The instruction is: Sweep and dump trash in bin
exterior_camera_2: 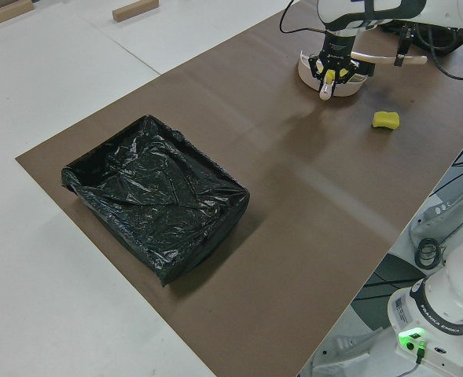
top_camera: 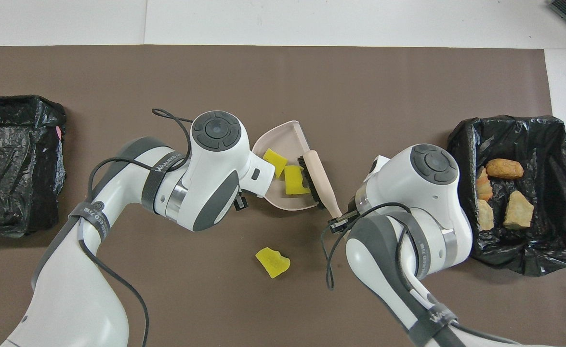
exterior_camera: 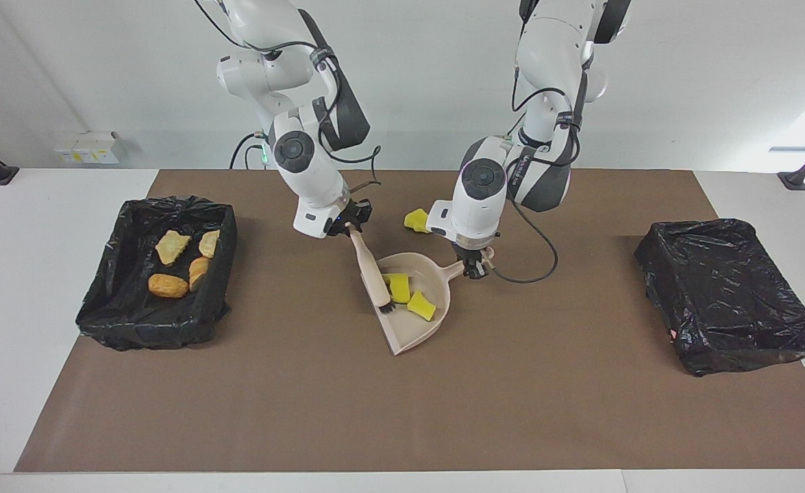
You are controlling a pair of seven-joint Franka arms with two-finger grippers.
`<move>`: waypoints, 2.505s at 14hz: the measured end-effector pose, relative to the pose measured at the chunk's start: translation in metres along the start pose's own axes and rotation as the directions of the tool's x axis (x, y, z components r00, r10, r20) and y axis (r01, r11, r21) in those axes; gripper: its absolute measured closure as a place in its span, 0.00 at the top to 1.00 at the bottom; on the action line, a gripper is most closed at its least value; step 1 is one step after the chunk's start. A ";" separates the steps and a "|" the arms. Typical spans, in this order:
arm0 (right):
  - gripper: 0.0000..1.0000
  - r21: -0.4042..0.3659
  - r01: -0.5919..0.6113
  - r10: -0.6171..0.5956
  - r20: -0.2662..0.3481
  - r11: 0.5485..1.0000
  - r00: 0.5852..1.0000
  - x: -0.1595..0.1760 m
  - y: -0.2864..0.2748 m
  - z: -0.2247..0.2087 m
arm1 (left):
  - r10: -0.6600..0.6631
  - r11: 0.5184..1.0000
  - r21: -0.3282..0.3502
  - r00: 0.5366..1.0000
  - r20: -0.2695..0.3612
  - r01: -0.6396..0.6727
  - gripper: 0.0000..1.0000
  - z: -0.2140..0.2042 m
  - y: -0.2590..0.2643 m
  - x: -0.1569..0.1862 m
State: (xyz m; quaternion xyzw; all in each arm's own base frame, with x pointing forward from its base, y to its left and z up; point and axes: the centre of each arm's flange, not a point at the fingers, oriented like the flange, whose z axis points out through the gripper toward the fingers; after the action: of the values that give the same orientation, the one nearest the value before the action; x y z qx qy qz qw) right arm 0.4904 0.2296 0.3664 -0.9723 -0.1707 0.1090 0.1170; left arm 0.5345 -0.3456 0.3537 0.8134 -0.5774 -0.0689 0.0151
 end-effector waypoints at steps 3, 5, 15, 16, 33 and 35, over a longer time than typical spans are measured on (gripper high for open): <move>0.26 -0.018 -0.049 0.049 0.021 0.999 0.999 -0.011 -0.003 -0.023 | 0.000 1.000 0.000 1.000 0.000 0.000 0.31 0.000 0.000 0.000; 0.26 -0.085 -0.100 0.103 0.028 0.991 0.994 -0.027 -0.001 -0.050 | 0.000 1.000 0.000 1.000 0.001 0.000 0.31 0.000 0.000 0.000; 0.26 -0.196 -0.259 0.275 0.062 0.946 0.959 -0.094 -0.060 -0.024 | 0.110 0.994 0.024 0.994 0.013 -0.110 0.31 -0.005 -0.070 -0.061; 0.26 -0.206 -0.266 0.284 0.066 0.942 0.956 -0.104 -0.065 -0.020 | 0.136 0.990 0.021 0.991 0.009 -0.136 0.31 -0.006 -0.092 -0.083; 0.26 -0.050 -0.788 0.782 -0.103 0.614 0.615 -0.152 -0.246 0.142 | 0.558 0.829 -0.009 0.825 0.093 -0.559 0.31 0.022 -0.107 -0.180; 0.26 -0.032 -0.765 0.760 -0.091 0.643 0.643 -0.124 -0.250 0.133 | 0.568 0.821 -0.008 0.816 0.108 -0.571 0.31 0.020 -0.104 -0.178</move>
State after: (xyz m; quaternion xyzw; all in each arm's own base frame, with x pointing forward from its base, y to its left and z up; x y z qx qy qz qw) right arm 0.2668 0.4389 0.3274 -0.9602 0.2551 0.1085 0.0333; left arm 0.5720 -0.1424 0.3394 0.5988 -0.7950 -0.0970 -0.0057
